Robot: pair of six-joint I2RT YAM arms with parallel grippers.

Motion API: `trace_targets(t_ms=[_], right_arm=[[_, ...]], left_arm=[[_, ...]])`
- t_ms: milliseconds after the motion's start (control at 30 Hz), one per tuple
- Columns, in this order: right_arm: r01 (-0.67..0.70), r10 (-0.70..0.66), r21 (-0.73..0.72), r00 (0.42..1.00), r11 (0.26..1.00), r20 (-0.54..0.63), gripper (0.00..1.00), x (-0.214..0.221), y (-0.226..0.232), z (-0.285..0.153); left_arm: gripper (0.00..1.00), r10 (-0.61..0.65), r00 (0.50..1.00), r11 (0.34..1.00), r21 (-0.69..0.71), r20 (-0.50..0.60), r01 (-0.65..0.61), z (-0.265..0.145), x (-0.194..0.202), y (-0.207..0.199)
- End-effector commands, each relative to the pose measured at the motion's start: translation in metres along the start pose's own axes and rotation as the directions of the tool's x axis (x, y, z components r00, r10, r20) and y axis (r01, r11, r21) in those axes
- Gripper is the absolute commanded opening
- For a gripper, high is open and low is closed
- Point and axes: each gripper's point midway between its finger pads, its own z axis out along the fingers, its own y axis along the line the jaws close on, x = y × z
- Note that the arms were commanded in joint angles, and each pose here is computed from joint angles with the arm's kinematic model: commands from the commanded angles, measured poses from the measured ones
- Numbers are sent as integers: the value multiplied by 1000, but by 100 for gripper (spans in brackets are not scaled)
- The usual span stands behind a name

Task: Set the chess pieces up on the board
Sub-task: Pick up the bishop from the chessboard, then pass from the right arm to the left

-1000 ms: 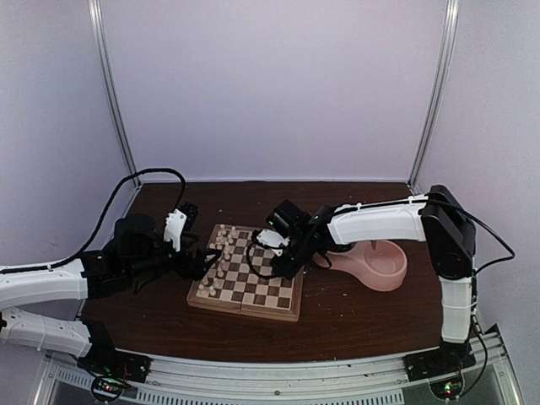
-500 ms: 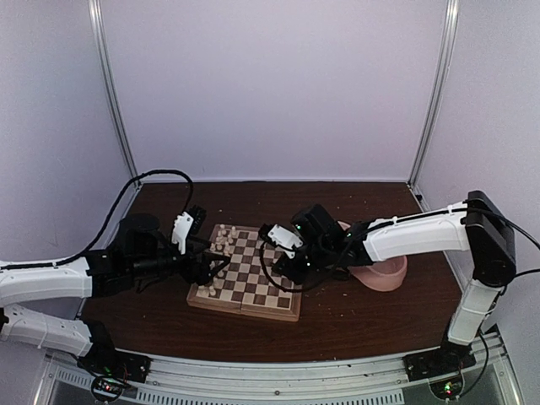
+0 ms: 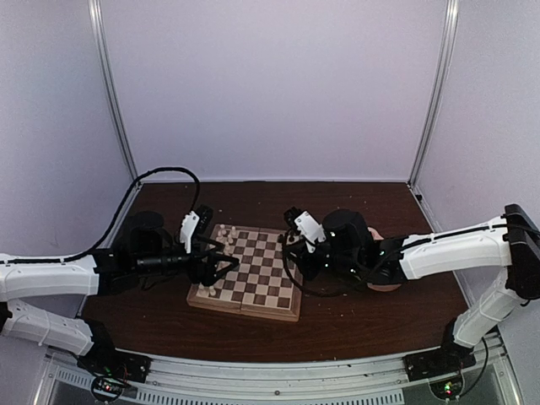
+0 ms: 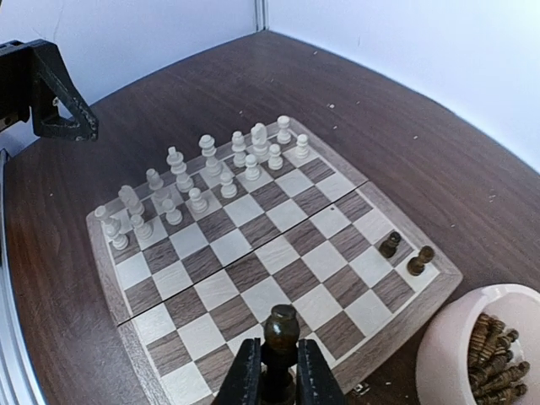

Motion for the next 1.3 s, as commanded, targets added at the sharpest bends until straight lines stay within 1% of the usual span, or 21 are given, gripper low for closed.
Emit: trace_targets(t_ms=[0,33,100,167,267,333,400,500,567,833,900,967,1033,1167,1267], right_arm=[[14,-26,113,994,993,106,1,-9,-12,-14],[38,-52,132,993,991,108,2,-4,-15,-13],[31,-56,158,986,987,158,0,-4,-19,-9],[-1,-25,124,977,992,211,0,0,-15,-2],[-18,1,53,956,998,292,0,0,-2,6],[-18,-6,72,949,997,316,0,5,-2,9],[-9,-19,92,954,996,299,0,11,-3,14],[16,-38,86,963,996,267,0,20,0,21],[24,-44,83,967,996,252,0,25,1,24],[50,-39,-62,985,997,169,0,54,26,48],[62,-42,-121,987,991,154,0,59,37,54],[65,-44,-149,989,987,139,0,63,43,59],[63,-42,-154,990,986,136,0,63,44,61],[50,-31,-145,991,988,130,4,61,42,62],[46,-26,-154,991,987,131,5,60,44,62]], left_arm=[[83,-12,995,998,55,98,6,0,-22,-10],[83,-20,995,999,52,103,15,2,-27,-9],[82,-49,995,999,27,84,47,11,-30,-4],[79,-90,993,996,16,74,89,21,-26,2],[76,-131,985,991,22,108,129,30,-17,8],[76,-124,986,992,31,115,121,33,-12,8],[76,-119,989,993,30,84,117,38,-5,9],[76,-129,992,991,31,11,128,48,8,10],[75,-134,991,991,23,-17,135,52,12,11],[75,-148,988,989,12,-44,149,57,15,12],[75,-162,985,986,18,-53,163,59,17,11],[75,-169,984,985,28,-57,170,60,18,7],[74,-159,985,986,37,-60,161,61,16,3],[74,-100,992,994,31,-73,102,60,15,-7],[75,-78,994,996,23,-82,81,60,15,-8]])
